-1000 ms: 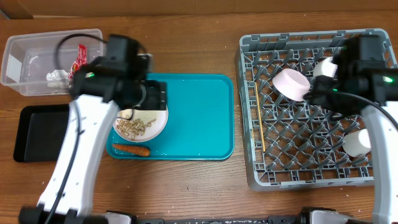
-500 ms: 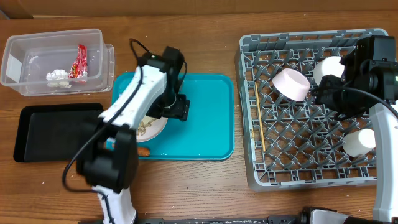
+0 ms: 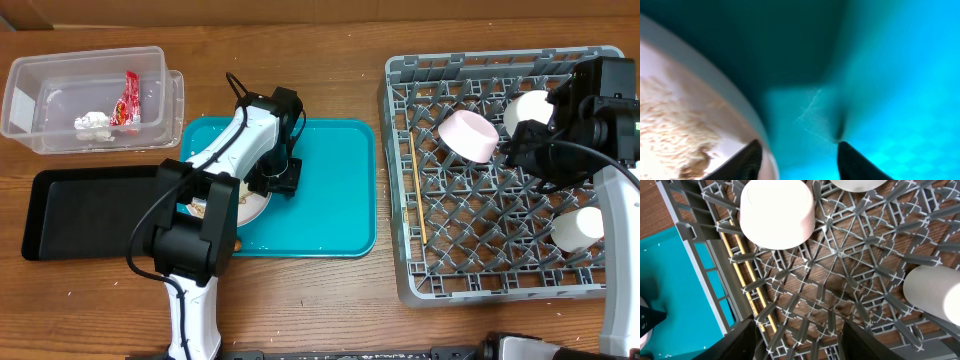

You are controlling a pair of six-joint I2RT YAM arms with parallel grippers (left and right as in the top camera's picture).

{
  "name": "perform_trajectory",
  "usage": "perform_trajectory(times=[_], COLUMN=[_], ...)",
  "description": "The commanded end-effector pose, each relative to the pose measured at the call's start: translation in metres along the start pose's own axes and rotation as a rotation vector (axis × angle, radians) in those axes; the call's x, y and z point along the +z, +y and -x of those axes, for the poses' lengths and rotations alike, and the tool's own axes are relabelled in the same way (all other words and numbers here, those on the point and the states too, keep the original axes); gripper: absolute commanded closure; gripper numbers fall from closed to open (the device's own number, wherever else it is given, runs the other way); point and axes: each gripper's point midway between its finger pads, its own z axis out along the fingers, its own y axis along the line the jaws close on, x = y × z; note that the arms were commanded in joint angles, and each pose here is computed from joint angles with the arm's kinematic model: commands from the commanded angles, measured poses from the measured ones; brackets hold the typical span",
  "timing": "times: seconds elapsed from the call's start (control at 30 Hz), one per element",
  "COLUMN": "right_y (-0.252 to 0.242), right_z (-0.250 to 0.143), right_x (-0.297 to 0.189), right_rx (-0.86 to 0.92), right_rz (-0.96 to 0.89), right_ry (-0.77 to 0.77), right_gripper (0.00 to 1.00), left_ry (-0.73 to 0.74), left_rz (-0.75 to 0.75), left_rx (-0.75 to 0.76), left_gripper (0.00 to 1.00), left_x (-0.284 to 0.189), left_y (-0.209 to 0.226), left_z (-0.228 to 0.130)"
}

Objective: Sort waste into correct bins and load items into the dishwasher
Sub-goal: 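Grasp the rim of the white plate with the left gripper, then lift the plate left over the black tray and tilt it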

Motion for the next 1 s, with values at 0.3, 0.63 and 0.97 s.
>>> perform_trajectory(times=[0.3,0.63,0.97], right_y=[0.001,0.001,0.001], right_z=[0.001,0.001,0.001], right_x=[-0.002,-0.002,-0.002], right_rx=[0.002,0.003,0.002], right_rz=[0.003,0.003,0.003], right_ry=[-0.005,-0.005,-0.005], right_gripper=[0.43,0.42,0.43], left_ry=[0.020,-0.002,-0.016], left_rz=[0.148,0.228,0.288], left_rx=[-0.006,-0.005,-0.066], left_gripper=[0.92,0.96,0.96], left_x=[0.017,-0.001,-0.040], left_y=[0.023,0.036,0.038], left_z=[0.000,0.007,0.008])
